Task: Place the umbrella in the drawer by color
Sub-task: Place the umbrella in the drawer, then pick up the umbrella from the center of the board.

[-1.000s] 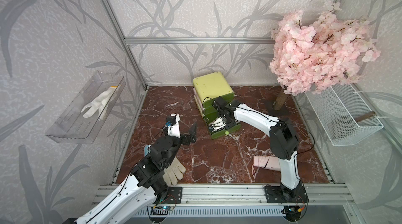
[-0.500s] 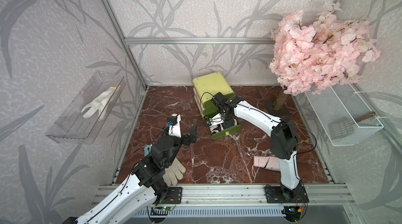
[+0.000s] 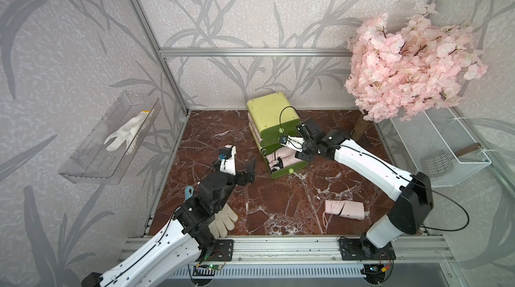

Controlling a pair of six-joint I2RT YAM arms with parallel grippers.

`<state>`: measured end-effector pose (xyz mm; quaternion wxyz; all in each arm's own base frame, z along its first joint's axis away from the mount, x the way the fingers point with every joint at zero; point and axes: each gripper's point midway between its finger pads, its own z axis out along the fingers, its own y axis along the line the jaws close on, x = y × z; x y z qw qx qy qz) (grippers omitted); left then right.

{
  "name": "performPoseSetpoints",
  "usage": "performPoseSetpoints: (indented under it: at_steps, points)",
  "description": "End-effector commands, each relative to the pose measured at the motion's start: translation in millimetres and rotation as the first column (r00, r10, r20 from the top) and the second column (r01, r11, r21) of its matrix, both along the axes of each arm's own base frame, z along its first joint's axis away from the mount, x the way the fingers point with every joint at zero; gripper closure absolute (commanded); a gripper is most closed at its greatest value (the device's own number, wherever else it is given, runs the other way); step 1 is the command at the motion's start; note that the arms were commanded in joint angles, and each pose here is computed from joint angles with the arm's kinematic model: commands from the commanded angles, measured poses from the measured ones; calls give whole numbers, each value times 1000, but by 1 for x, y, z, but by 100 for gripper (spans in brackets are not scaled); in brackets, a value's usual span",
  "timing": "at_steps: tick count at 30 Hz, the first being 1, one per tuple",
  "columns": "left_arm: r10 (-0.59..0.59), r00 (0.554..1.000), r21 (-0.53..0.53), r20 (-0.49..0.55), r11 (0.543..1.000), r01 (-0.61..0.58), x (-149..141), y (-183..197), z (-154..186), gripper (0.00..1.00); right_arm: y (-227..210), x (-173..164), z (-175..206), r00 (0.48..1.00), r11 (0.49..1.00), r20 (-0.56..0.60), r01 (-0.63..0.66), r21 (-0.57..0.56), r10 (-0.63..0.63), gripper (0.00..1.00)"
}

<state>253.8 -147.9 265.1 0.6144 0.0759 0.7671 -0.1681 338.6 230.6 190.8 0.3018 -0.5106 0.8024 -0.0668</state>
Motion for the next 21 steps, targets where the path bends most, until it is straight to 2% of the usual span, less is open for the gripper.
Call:
performPoseSetpoints:
  at_steps: [1,2,5,8,10,12,13,14,16,20,21]
  points:
    - [-134,991,-9,12,991,134,-4,-26,6,0,-38,-5,20,872,829,-24,472,301,-488,26]
    - [-187,982,-12,8,982,187,-5,-37,5,0,-55,-16,12,818,747,-96,560,359,-567,23]
    - [-365,931,-14,-29,931,364,-14,-75,1,0,-96,-52,-15,685,506,-309,709,492,-659,22]
    - [-502,862,22,-69,863,505,-26,-114,-13,0,-156,-86,-22,553,315,-332,769,556,-764,18]
    - [-552,828,74,-99,825,560,-33,-138,-27,0,-192,-109,-16,478,238,-287,770,592,-830,15]
    - [-606,785,121,-128,776,619,-40,-165,-42,0,-221,-131,-2,411,179,-234,748,639,-881,13]
    - [-639,755,149,-144,741,655,-44,-181,-52,0,-230,-140,9,381,134,-226,720,681,-897,11]
    - [-678,717,183,-161,694,697,-51,-199,-64,0,-234,-147,19,386,120,-223,690,714,-895,10]
    - [-742,643,240,-188,600,763,-63,-231,-84,0,-250,-163,34,319,26,-245,655,755,-916,10]
    - [-849,481,328,-220,400,856,-94,-289,-121,0,-269,-187,57,283,-44,-248,573,818,-927,10]
    - [-869,446,338,-213,363,868,-101,-300,-127,0,-273,-193,63,277,-55,-247,554,831,-929,10]
